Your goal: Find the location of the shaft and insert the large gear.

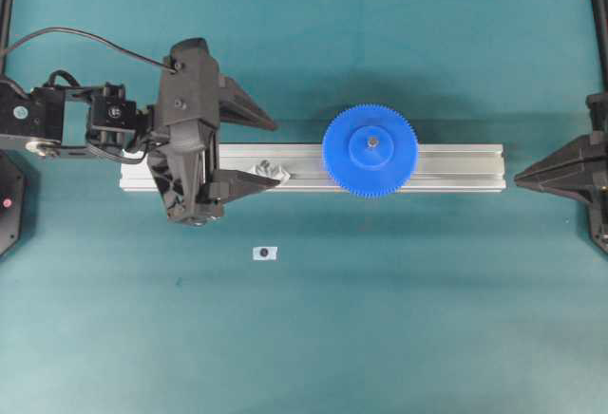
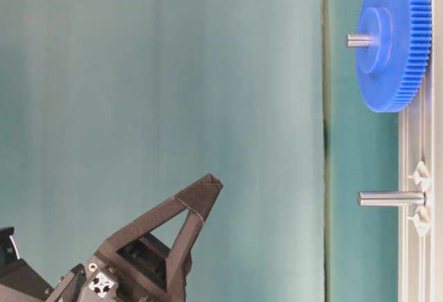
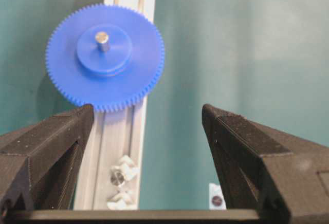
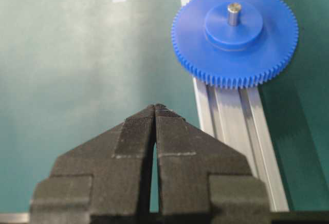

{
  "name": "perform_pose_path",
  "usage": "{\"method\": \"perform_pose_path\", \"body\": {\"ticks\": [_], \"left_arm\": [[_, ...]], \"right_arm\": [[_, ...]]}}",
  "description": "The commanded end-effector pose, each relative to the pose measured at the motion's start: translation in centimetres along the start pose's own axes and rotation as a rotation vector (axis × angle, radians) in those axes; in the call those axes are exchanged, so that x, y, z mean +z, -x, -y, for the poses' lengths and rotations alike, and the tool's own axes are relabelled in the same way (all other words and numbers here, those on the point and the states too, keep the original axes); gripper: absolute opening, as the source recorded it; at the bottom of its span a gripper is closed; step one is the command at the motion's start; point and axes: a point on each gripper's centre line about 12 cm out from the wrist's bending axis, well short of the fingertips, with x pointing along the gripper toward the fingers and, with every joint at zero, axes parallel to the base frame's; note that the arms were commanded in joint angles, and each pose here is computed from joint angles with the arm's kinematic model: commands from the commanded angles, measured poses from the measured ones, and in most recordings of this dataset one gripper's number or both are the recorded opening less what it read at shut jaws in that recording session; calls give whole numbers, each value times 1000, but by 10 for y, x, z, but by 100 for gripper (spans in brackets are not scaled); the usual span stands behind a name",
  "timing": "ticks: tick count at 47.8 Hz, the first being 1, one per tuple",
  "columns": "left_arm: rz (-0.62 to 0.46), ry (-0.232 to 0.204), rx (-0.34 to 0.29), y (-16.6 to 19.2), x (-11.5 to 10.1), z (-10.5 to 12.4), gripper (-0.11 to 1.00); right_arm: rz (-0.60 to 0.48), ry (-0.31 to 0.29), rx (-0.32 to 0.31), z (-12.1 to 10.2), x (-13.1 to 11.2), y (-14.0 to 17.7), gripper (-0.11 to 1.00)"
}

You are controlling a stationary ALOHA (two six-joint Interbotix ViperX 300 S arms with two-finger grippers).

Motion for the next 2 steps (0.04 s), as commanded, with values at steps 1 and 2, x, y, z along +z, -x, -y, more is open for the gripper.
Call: {"method": "perform_pose_path", "body": {"ticks": [1,2], "left_arm": [[34,-8,-5,2,10,2,84],[32,-8,-6,2,10,2,84]], "right_arm": [[12,-8,0,-1,5,0,3],[11,-8,0,0,4,0,3]]}}
